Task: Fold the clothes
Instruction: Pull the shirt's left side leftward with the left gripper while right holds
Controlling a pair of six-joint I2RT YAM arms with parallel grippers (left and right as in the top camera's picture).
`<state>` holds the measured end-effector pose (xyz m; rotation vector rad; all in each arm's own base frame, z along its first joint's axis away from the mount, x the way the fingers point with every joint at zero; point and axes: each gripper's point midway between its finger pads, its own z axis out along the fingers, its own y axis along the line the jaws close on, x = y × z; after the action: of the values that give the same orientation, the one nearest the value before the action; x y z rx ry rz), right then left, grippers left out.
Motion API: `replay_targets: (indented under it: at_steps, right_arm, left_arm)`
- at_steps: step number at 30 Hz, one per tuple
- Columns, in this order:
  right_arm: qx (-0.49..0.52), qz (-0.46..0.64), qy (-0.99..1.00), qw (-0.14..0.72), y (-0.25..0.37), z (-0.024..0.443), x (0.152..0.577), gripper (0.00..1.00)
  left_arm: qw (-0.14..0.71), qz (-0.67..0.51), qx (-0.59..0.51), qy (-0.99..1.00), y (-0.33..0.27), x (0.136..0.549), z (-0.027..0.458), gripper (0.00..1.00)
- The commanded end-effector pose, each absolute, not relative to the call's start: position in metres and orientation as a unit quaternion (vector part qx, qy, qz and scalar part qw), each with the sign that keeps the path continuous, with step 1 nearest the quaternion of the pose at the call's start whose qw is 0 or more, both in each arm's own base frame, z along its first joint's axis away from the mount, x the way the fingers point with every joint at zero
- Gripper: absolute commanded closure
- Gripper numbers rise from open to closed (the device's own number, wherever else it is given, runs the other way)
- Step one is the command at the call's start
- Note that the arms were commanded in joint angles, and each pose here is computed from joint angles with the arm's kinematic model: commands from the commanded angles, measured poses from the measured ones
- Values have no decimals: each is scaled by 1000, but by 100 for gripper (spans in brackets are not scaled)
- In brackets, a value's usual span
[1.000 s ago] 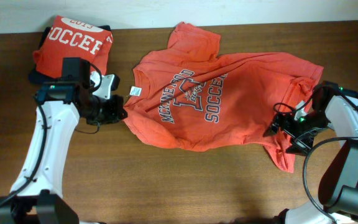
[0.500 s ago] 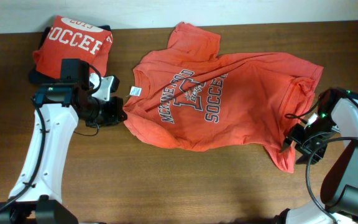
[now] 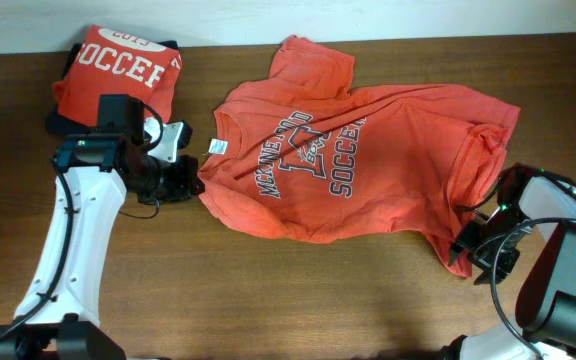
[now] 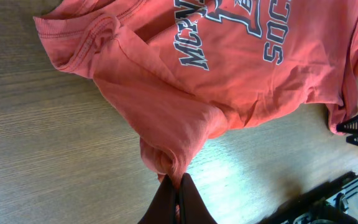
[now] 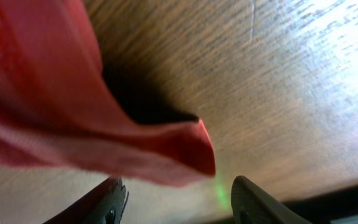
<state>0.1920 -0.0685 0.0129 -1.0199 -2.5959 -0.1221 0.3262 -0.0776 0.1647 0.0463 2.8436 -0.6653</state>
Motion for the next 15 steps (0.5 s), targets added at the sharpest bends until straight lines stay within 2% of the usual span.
replay_targets:
  at_steps: [1, 5, 6, 7, 9, 10, 15]
  right_arm:
    - [-370, -36, -913, 168, -69, 6, 188, 40]
    - [-372, -47, -916, 144, -68, -3, 197, 40]
    - [-373, -51, -916, 139, -68, -4, 199, 44]
    - [-373, -52, -916, 137, -67, -5, 199, 53]
    - [-373, -52, -916, 137, -67, -6, 199, 91]
    - [-373, -52, -916, 137, -67, -6, 199, 96]
    - [-373, -53, -916, 142, -68, 3, 202, 96]
  left_arm:
    - [129, -222, 14, 966, -75, 329, 175, 99]
    - [129, -221, 14, 967, -75, 329, 175, 99]
    - [129, -221, 14, 967, -75, 329, 175, 99]
    - [129, -221, 14, 967, -75, 329, 175, 99]
    - [129, -219, 14, 967, -74, 330, 175, 99]
    - [129, -218, 13, 967, -74, 330, 174, 99]
    - [132, -218, 14, 967, -74, 331, 175, 100]
